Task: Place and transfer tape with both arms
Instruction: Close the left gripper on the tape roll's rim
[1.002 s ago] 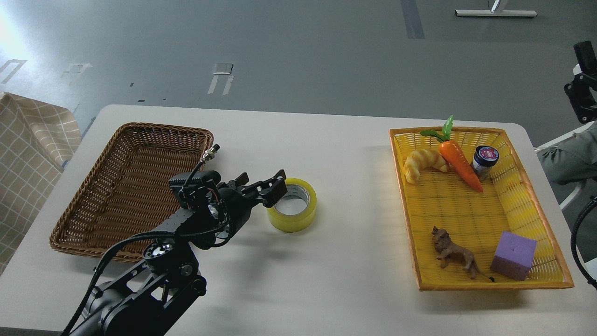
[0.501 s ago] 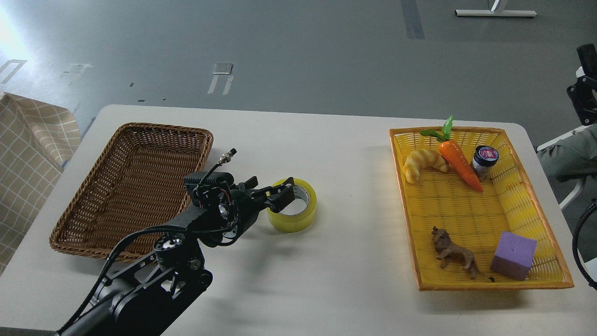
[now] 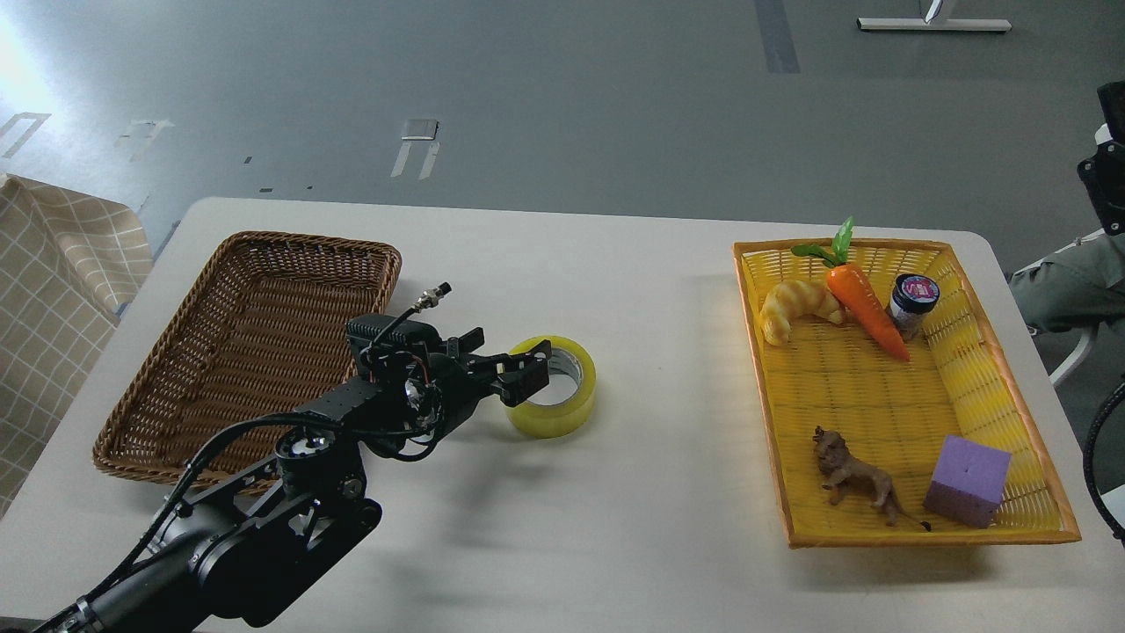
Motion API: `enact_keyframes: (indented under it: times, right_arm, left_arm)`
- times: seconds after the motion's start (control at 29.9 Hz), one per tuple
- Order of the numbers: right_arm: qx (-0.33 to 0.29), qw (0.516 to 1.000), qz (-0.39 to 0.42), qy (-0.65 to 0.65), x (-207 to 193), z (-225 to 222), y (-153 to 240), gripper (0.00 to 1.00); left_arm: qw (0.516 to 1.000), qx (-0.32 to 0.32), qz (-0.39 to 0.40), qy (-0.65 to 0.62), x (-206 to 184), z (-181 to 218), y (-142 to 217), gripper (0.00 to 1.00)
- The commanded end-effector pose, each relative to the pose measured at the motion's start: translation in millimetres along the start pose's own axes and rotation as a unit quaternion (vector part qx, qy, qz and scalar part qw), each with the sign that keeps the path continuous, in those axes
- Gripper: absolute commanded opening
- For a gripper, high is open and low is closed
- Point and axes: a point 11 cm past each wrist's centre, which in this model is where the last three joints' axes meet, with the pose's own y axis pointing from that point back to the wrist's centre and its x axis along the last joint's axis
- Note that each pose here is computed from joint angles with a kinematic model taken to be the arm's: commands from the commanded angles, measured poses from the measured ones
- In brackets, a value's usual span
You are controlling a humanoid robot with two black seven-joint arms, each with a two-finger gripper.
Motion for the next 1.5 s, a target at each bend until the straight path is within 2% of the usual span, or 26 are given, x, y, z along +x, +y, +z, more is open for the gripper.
enact_keyframes:
  times: [0.0, 0.3, 0.9, 1.3, 1.4, 1.44, 1.47]
  right_arm:
    - [-0.003, 1.0, 0.004, 0.001, 2.1, 0.7, 3.5, 1.0]
    - [-0.005, 1.0, 0.016, 0.004, 8.3, 0.3, 9.6, 1.0]
    - [-0.015, 0.999, 0.031, 0.004, 16.5, 4.6, 18.4, 1.0]
    - [-0.028, 0.999, 0.047, 0.004, 24.2, 10.5, 29.1, 1.0]
    - [-0.028, 0.998, 0.049, 0.004, 25.6, 10.6, 30.2, 1.0]
    - [-0.028, 0.998, 0.049, 0.004, 25.6, 10.4, 30.2, 1.0]
    - [-0.028, 0.998, 0.049, 0.004, 25.3, 10.3, 30.0, 1.0]
  left_arm:
    - [1.0, 0.0, -0.001, -0.005, 0.9, -2.2, 1.1, 1.0]
    - [0.999, 0.024, -0.014, -0.021, -0.4, -21.9, -1.3, 1.0]
    - [0.998, 0.016, -0.04, -0.04, -13.7, -15.7, -10.0, 1.0]
    - [0.997, -0.011, -0.053, -0.052, -20.9, -1.3, -15.6, 0.98]
    - [0.997, -0.007, -0.057, -0.05, -23.1, -4.6, -18.8, 0.85]
    - [0.997, -0.006, -0.059, -0.05, -23.8, -5.5, -19.4, 0.73]
    - [0.997, -0.006, -0.06, -0.05, -23.6, -5.8, -19.7, 0.66]
